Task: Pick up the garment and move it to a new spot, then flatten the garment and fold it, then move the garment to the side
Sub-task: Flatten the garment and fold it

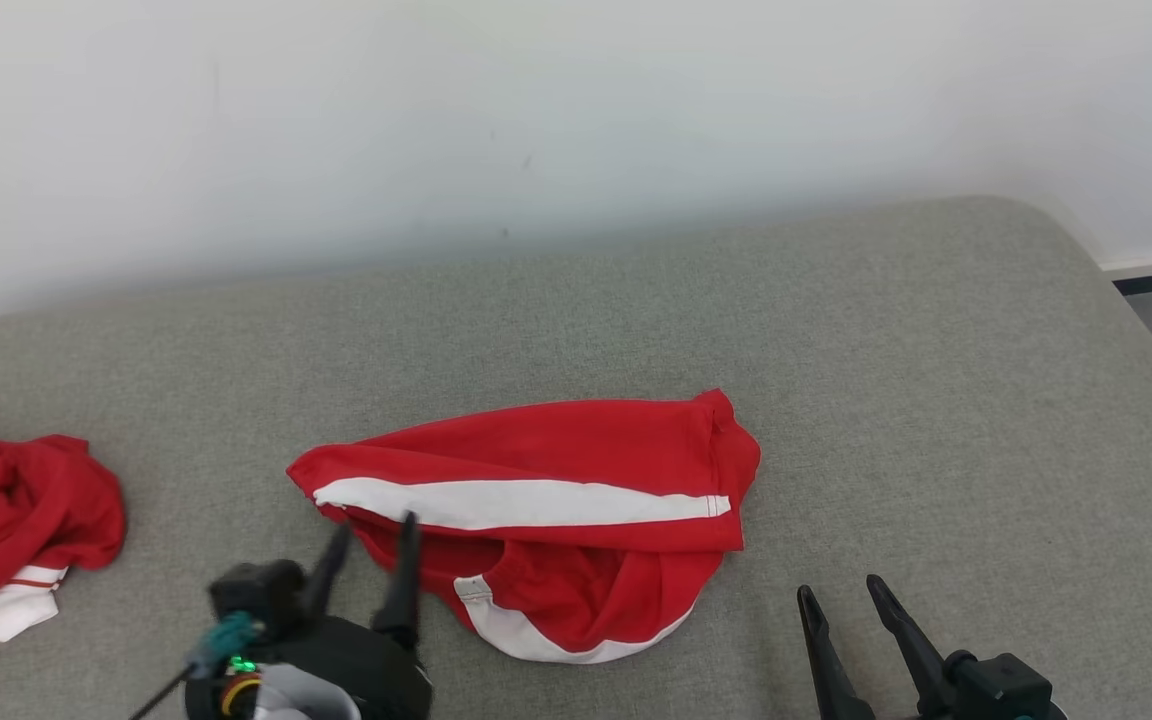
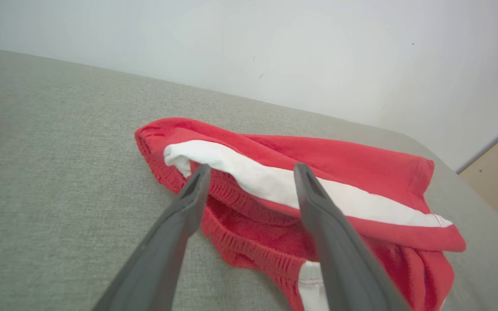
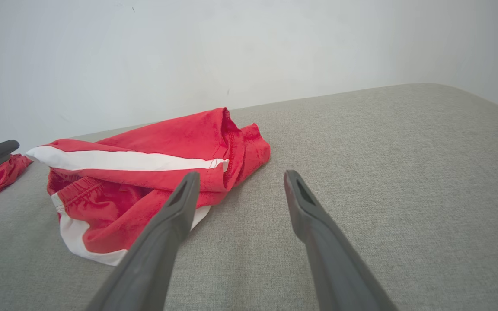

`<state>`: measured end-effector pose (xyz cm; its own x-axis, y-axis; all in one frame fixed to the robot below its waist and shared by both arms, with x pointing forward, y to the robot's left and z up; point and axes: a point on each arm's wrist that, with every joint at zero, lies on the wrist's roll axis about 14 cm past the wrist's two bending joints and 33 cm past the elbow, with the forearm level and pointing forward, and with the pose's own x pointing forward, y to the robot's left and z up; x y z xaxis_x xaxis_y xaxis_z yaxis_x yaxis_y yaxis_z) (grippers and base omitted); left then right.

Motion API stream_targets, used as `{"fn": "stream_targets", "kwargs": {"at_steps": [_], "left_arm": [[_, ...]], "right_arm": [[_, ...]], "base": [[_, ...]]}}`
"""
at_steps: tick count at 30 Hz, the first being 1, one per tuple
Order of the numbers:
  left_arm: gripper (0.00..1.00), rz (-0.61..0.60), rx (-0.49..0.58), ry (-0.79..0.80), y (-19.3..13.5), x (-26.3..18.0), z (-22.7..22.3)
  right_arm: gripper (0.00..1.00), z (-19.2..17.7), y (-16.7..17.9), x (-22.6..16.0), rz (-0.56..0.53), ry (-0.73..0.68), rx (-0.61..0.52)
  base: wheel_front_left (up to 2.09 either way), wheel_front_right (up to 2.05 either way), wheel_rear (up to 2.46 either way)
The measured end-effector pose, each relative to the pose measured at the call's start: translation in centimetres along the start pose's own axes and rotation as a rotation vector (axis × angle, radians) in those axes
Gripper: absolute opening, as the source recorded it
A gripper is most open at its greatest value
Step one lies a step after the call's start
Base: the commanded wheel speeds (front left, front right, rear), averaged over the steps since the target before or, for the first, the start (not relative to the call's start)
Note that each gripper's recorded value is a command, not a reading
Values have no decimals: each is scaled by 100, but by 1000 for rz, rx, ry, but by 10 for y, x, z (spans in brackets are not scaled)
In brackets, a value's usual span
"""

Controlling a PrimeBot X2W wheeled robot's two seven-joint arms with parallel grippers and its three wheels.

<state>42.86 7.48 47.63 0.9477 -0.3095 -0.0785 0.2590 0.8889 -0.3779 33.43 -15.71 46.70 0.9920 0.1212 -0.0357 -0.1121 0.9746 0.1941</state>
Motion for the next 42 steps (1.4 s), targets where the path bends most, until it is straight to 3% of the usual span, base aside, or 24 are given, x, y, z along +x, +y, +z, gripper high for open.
{"fn": "stream_targets", "kwargs": {"at_steps": [9,16,29,31,36,42], "left_arm": [[100,-195,141,177,-51,-12,-38],[100,-288,387,311,-65,-4,-56],[98,-227,420,576,-55,5,-80],[0,-231,422,584,-55,6,-79],[0,-251,383,542,-67,10,-67],[0,-334,268,336,-109,24,-23]], "right_arm": [[100,2,1,-5,-2,-10,8],[100,2,-9,-12,-40,-13,15],[100,-1,-26,-23,-110,-5,27],[100,-2,-26,-23,-114,-4,29],[100,-1,-27,-22,-117,-4,31],[100,-1,-24,-19,-109,-5,34]], "base": [[0,0,0],[0,0,0],[0,0,0],[0,0,0],[0,0,0],[0,0,0]]}}
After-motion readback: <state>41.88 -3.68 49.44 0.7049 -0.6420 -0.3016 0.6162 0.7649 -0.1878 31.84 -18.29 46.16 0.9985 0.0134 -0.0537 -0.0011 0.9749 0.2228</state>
